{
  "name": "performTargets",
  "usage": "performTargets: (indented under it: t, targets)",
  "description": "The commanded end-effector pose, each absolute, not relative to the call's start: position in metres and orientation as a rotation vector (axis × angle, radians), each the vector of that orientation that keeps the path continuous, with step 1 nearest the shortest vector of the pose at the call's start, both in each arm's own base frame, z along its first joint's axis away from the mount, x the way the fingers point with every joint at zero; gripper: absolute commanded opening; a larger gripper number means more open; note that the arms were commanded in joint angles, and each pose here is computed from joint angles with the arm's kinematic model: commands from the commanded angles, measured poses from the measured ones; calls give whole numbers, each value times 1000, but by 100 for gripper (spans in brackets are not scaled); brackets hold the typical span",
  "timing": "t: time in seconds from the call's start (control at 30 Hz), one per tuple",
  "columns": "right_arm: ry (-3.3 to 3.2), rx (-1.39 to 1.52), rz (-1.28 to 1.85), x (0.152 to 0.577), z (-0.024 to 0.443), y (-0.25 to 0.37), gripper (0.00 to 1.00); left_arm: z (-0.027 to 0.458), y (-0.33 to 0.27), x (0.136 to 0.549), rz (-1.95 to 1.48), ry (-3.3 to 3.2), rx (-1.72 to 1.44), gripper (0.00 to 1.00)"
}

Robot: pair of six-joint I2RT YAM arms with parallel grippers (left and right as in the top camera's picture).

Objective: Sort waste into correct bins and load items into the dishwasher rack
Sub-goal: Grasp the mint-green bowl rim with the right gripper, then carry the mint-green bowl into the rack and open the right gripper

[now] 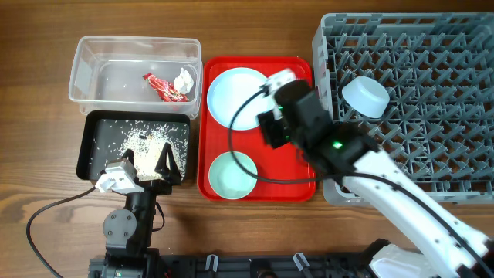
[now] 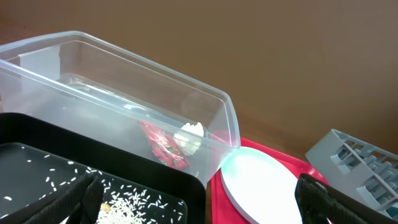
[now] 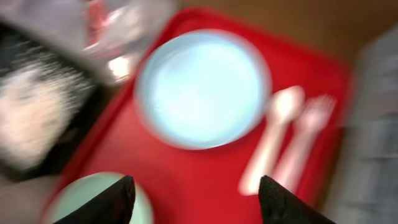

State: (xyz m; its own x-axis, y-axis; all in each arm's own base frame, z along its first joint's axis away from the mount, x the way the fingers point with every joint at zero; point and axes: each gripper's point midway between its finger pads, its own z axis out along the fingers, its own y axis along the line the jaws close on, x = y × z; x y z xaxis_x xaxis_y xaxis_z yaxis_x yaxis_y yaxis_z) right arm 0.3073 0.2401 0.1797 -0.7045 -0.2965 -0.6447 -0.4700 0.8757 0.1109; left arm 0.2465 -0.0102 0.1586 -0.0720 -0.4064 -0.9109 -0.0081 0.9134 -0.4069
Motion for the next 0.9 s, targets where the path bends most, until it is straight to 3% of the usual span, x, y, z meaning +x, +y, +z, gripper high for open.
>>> performTargets:
  t: [0.0,0.17,0.37,0.47,0.53,0.57,0.73,0.87]
  targets:
    - [2693,-452,706,266,131,283,61,157,-6,246,-310,1617,-334,100]
    - [2946,-438,720,244,69,288,60,157,-6,246,-310,1617,-334,100]
    - [3054,-360,586,244,32,277,50,157,-6,247,-310,1618,-334,100]
    - [3056,-276,464,250,27,264,33,157,-6,247,-310,1618,-334,100]
    - [3059,-270,441,251,26,261,11,157,-6,247,-310,1618,-334,100]
    - [3058,-263,423,252,26,258,5,157,-6,247,-310,1618,-334,100]
    - [3002,-199,306,267,40,235,4,157,-6,247,-310,1618,-334,100]
    - [2844,-178,223,285,80,217,4,157,-6,247,-310,1618,-334,100]
